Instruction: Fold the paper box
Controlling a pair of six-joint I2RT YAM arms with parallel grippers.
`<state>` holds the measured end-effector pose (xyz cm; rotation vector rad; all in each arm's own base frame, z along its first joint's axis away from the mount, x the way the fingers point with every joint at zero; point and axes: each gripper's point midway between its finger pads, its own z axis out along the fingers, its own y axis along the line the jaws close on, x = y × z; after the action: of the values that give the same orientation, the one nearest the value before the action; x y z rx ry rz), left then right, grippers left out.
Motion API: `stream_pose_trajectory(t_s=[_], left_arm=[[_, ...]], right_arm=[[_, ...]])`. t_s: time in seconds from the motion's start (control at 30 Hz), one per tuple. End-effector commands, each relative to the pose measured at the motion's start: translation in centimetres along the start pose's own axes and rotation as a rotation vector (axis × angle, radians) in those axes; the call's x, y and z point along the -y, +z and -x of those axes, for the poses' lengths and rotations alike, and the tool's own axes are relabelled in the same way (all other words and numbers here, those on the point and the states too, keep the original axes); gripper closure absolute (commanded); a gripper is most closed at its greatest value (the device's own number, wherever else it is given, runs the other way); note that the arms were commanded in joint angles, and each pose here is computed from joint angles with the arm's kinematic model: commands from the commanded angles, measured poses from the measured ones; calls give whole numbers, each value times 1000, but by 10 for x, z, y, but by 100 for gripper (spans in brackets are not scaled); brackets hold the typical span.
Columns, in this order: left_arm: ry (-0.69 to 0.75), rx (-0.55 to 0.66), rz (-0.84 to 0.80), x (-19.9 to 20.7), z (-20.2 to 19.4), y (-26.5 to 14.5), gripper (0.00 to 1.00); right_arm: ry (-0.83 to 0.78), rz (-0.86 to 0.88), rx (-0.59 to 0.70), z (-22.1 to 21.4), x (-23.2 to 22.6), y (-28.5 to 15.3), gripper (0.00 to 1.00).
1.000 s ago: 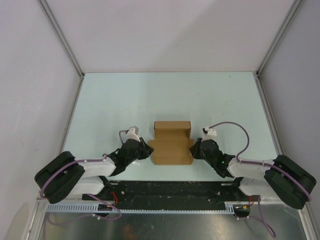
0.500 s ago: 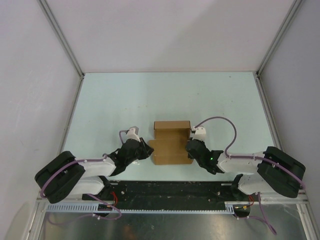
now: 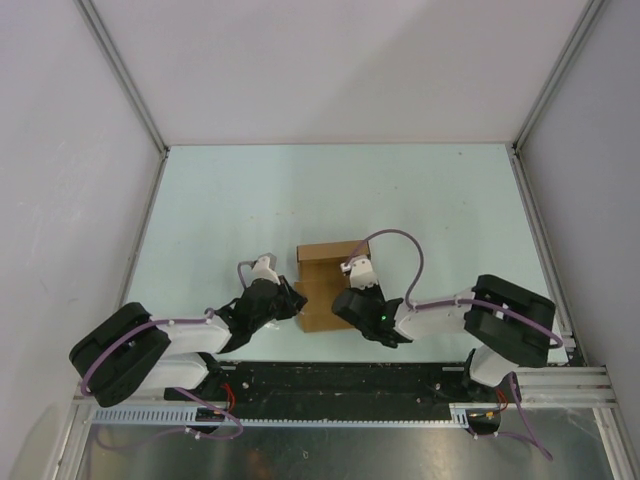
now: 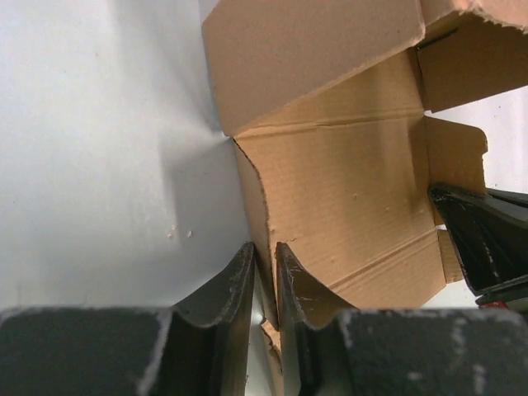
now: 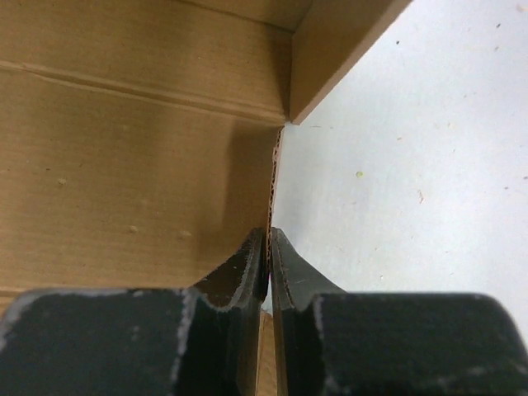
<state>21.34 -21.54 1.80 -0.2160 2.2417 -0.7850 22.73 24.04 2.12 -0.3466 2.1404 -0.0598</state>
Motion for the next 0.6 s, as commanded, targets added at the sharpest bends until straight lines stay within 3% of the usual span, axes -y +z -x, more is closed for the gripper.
stream_pose_trajectory(t_s=[0.0,0.27,0.57], left_arm=[[11,-26,24,-11,-9,-3,78],[10,-26,24,-13,-10,-4,77],[9,-33,30,-14,-11,-4,77]], right_arm=[[-155,-89,38,4,0,0,88],[-351,-171,52,-7,-7,4,87],[-486,-203,37,-21,-17,8,77]])
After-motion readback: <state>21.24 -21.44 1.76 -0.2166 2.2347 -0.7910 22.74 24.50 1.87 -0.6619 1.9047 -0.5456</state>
